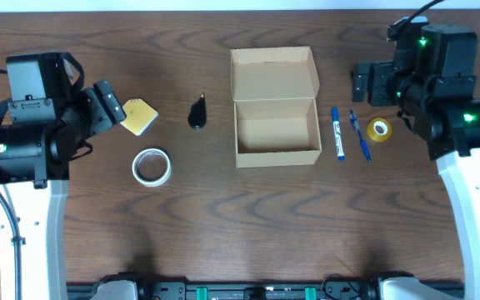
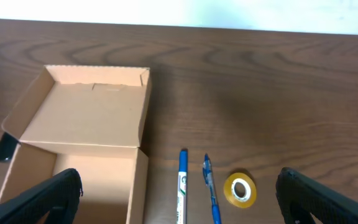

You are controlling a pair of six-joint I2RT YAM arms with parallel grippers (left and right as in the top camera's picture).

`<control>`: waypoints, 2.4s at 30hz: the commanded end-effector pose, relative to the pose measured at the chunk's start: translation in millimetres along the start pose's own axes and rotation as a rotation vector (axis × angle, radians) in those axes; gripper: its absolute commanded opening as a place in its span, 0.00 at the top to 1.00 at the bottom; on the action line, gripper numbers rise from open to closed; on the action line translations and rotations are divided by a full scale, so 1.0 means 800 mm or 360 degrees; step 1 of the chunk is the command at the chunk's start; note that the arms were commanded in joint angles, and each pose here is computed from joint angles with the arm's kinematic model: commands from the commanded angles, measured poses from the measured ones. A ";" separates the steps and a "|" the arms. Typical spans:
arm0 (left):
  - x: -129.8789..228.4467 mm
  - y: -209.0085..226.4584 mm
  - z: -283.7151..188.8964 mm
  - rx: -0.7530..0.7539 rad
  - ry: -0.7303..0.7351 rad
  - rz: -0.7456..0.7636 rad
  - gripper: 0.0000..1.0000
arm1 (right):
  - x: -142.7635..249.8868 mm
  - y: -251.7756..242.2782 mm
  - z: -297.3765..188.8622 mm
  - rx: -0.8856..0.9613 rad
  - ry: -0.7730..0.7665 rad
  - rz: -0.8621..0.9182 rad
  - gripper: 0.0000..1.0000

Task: Pack container

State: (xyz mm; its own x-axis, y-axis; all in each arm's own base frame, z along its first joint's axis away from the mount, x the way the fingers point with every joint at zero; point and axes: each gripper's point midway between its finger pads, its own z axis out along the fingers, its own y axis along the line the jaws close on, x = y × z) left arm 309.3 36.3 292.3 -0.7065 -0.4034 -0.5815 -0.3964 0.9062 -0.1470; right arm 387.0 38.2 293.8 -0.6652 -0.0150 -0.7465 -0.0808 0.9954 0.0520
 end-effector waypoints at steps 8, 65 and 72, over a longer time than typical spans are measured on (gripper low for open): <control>-0.001 -0.008 -0.006 0.0064 0.0016 -0.0029 0.05 | -0.008 0.010 -0.014 -0.0078 -0.0044 0.0005 0.01; -0.008 -0.007 0.041 -0.0041 0.0129 0.0097 0.05 | 0.007 -0.090 0.050 0.0192 0.0112 -0.0081 0.01; 0.025 0.014 0.036 -0.0156 0.0301 0.0118 0.05 | 0.002 -0.089 0.041 0.0206 0.0119 -0.0119 0.01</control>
State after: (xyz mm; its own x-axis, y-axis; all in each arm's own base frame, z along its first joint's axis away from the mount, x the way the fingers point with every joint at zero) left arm 309.0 37.2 246.0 -0.8428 -0.3562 -0.4034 -0.3736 0.9268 -0.0379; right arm 413.2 -34.3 250.2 -0.7400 -0.0601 -0.6699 -0.0124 0.9970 -0.0758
